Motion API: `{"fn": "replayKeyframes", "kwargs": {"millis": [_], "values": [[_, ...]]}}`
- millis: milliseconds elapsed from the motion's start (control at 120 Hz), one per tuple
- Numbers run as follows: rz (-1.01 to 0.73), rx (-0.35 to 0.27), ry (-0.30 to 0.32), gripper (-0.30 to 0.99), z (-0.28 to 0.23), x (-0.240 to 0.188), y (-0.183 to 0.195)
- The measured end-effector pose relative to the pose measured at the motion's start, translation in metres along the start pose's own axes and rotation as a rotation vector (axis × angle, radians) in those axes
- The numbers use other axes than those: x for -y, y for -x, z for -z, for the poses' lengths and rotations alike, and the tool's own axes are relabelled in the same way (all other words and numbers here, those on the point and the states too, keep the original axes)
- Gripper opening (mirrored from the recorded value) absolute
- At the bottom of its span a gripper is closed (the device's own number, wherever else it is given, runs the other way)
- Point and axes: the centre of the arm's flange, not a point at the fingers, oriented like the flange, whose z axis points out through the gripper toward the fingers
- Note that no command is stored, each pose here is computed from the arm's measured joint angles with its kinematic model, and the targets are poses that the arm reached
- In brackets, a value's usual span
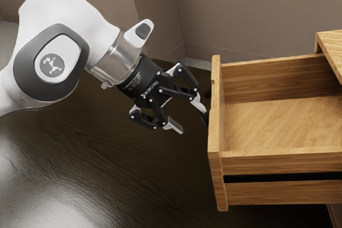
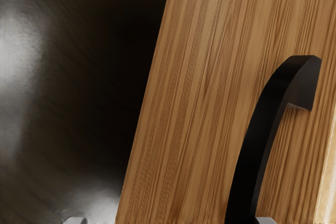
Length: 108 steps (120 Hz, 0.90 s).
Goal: Pull the drawer handle with one arm to open the drawer
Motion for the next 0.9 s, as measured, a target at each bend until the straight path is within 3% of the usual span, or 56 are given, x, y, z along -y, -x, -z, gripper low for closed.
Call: {"fn": "replayKeyframes", "kwargs": {"millis": [417, 517, 575, 633, 750, 817, 900], "values": [[0.002, -0.027, -0.004, 0.38, 0.022, 0.026, -0.01], [-0.003, -0.031, 0.002, 0.45, 0.028, 0.026, -0.012], [-0.018, -0.053, 0.025, 0.49, 0.054, 0.018, -0.014], [-0.066, -0.115, 0.032, 0.54, 0.096, 0.0, -0.017], [-0.269, -0.258, -0.112, 0.6, 0.133, -0.067, -0.007], [-0.343, -0.276, -0.195, 0.63, 0.126, -0.086, -0.021], [-0.393, -0.254, -0.293, 0.65, 0.116, -0.08, -0.036]]}}
